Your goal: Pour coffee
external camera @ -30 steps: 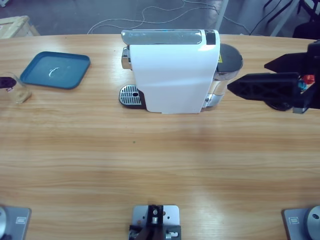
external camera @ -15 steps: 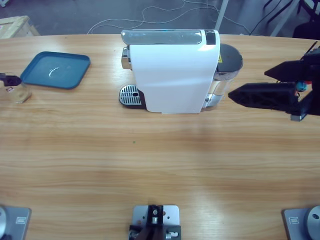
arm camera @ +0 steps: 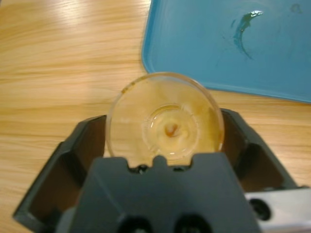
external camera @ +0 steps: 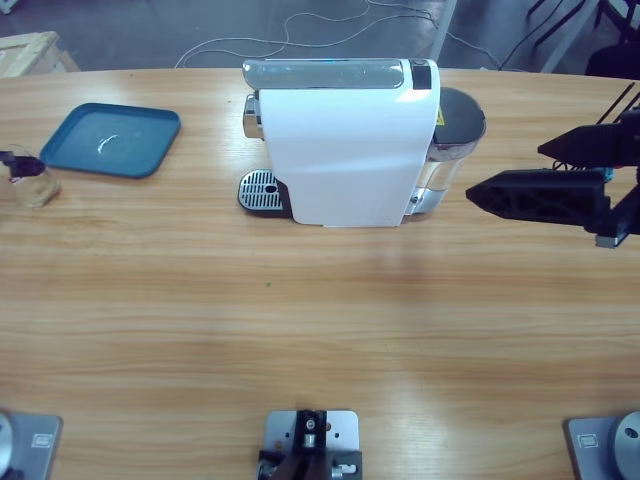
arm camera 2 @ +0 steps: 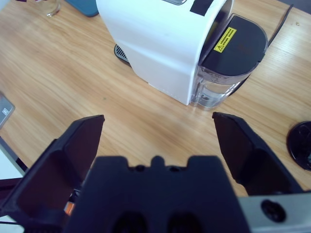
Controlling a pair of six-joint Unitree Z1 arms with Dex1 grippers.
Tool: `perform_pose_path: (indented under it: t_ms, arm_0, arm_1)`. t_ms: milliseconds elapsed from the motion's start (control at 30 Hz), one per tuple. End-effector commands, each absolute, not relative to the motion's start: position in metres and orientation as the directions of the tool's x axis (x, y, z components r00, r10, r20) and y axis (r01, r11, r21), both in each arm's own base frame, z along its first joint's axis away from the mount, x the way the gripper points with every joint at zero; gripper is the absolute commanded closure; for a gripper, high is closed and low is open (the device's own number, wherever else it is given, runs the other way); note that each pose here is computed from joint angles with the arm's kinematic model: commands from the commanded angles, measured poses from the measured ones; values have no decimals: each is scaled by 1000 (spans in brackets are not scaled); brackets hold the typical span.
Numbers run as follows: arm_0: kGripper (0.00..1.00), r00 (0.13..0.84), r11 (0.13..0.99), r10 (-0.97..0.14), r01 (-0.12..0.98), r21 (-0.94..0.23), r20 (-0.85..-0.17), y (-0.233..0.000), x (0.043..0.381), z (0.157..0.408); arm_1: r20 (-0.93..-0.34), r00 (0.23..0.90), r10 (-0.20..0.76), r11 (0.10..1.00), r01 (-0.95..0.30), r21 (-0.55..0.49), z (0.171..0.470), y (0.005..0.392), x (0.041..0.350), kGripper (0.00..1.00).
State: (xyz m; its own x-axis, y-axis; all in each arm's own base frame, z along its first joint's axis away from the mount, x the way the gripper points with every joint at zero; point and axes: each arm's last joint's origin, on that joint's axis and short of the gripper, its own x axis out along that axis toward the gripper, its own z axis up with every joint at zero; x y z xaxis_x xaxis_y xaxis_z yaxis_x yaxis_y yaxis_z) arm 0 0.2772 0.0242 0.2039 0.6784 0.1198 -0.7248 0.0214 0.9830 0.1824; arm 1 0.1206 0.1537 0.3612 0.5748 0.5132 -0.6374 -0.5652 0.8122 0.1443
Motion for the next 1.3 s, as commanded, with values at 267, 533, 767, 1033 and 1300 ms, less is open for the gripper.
perform_pose_path:
  t_ms: [267,533,767,1033,1300]
  arm_0:
    - [1000,689,973,-61,201,110,-722,21,267,202]
    - [1000,752,897,-318,435,73,-578,-14,224,252]
    - [1000,603,680,-550,725,109,-578,-66,224,270]
    - [1000,384,325,-661,921,215,-645,-130,255,270]
    - [1000,270,170,-653,963,210,-708,-167,306,224]
  arm_1:
    - [-652,576,492,824,-551,134,352,145,113,0]
    - [-561,651,512,832,-537,137,392,114,94,0]
    - [-483,712,511,848,-509,147,413,60,59,0]
    - [-469,765,443,884,-459,87,426,39,50,0]
    - [-494,769,405,898,-437,55,424,43,54,0]
